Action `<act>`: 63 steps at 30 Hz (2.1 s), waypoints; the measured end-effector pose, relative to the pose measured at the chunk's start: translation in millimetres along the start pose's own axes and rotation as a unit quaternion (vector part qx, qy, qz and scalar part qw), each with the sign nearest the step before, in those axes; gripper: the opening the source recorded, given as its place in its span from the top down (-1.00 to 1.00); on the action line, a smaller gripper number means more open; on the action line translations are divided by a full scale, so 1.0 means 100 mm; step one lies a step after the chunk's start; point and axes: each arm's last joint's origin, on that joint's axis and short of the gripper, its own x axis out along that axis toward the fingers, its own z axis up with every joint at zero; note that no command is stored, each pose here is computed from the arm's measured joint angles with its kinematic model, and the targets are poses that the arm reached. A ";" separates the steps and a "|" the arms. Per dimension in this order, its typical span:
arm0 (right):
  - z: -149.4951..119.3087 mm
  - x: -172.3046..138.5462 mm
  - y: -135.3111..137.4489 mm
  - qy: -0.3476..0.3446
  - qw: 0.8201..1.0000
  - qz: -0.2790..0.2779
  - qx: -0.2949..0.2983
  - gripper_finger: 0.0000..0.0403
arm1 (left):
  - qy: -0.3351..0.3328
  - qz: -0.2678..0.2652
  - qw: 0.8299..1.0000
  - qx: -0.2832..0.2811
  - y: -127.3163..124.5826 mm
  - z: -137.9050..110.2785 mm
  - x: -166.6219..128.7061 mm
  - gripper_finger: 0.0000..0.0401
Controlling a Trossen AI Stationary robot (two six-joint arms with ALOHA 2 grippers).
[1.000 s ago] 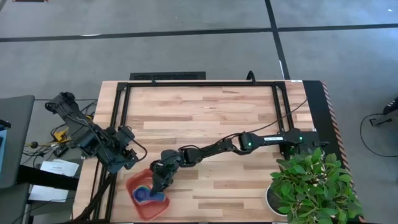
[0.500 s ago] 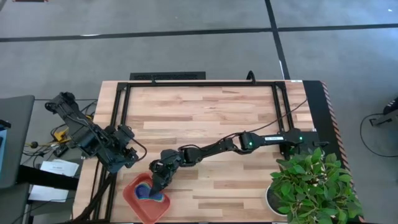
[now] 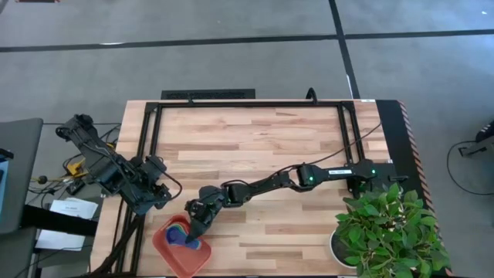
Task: Nest measuring cups in basket
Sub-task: Put the stacked colored measuring cups into the orange bin
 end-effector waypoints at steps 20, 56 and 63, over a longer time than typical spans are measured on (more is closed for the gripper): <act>-0.01 -0.01 -0.03 0.024 0.999 -0.008 0.040 -0.21 | -0.008 -0.014 1.000 0.001 -0.03 0.01 0.00 -0.27; 0.10 -0.18 0.10 0.041 0.996 -0.078 -0.015 -0.19 | -0.009 -0.011 1.000 0.007 -0.02 0.01 0.00 -0.27; 0.09 -0.19 0.09 0.049 0.996 -0.079 0.004 -0.19 | -0.009 -0.011 1.000 0.007 -0.02 0.01 0.00 -0.27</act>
